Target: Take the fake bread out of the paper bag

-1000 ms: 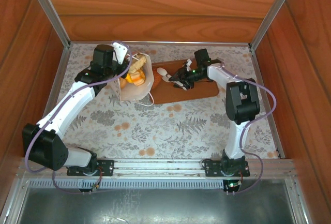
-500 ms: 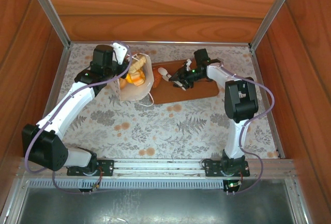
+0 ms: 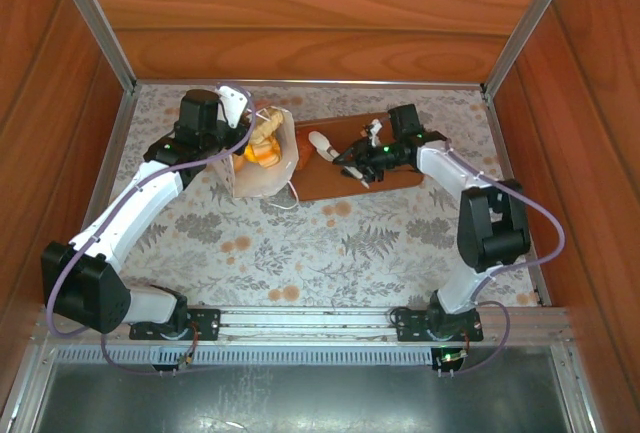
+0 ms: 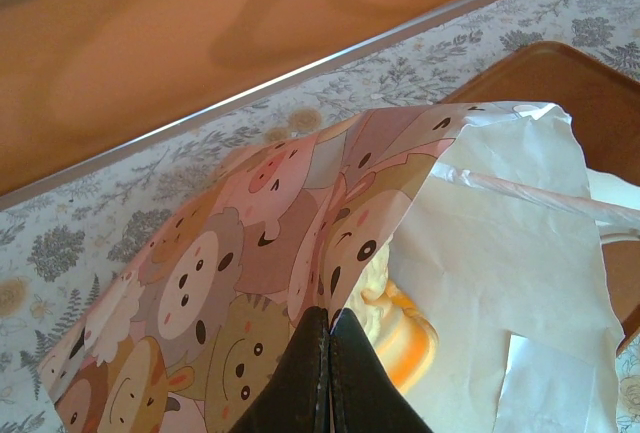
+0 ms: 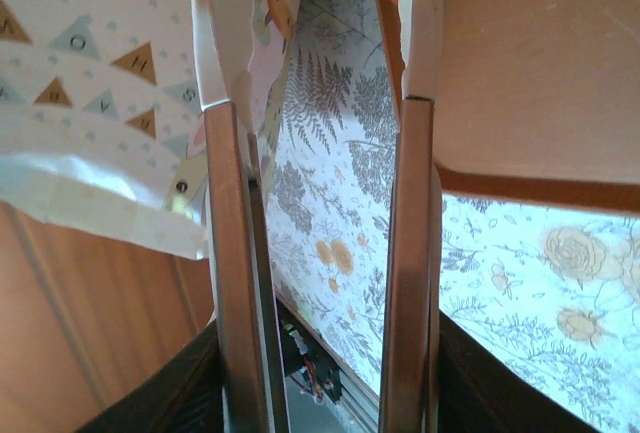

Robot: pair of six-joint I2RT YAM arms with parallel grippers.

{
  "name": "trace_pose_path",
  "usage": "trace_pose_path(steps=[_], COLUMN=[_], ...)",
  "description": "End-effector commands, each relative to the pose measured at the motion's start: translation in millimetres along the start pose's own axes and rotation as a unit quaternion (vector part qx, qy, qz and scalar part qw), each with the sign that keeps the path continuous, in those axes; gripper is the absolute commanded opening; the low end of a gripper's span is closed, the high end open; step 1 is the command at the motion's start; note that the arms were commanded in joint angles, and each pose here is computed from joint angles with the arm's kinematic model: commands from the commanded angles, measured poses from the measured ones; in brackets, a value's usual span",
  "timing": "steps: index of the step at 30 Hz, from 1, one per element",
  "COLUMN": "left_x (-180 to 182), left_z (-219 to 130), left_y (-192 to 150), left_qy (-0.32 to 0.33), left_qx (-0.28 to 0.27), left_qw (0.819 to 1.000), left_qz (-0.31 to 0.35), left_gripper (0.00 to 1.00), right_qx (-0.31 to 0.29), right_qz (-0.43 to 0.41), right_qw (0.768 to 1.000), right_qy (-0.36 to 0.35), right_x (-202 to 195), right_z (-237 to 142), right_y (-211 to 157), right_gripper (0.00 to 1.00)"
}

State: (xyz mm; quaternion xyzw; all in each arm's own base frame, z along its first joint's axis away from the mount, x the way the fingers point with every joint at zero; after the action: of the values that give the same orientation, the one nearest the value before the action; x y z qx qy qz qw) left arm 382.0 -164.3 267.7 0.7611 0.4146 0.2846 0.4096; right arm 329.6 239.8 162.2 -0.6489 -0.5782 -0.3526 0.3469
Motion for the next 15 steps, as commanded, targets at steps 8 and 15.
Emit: trace_pose_path(steps=[8,15], left_x=[-2.4,-1.1], left_z=[-4.7,-0.7], left_y=[11.8,10.1], left_qy=[-0.001,0.001], left_qx=[-0.025,-0.020], left_qw=[1.000,1.000], left_qz=[0.001,-0.007], left_gripper=[0.00,0.00], right_qx=[-0.043,-0.064], right_qz=[-0.056,-0.110], right_qw=[0.997,0.992], right_qy=[0.026,0.022], right_x=[35.4,62.7], right_z=[-40.4,-52.0], right_y=[-55.6,-99.3], right_gripper=[0.46,0.47])
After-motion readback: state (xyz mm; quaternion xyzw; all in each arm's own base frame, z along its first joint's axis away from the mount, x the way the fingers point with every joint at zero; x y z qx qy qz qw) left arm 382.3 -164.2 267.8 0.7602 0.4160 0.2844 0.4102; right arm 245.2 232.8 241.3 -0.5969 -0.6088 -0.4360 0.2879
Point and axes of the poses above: each hand's point on the last joint's axis, 136 mm out from that joint toward the fingers, its own z axis out along the fingers, its own x axis along the line the jaws close on, y = z × x, the point moved 1 cm from there along -z, back along the fingers, and after that the axes turned 3 degrees about z, right-handed, at the moved point
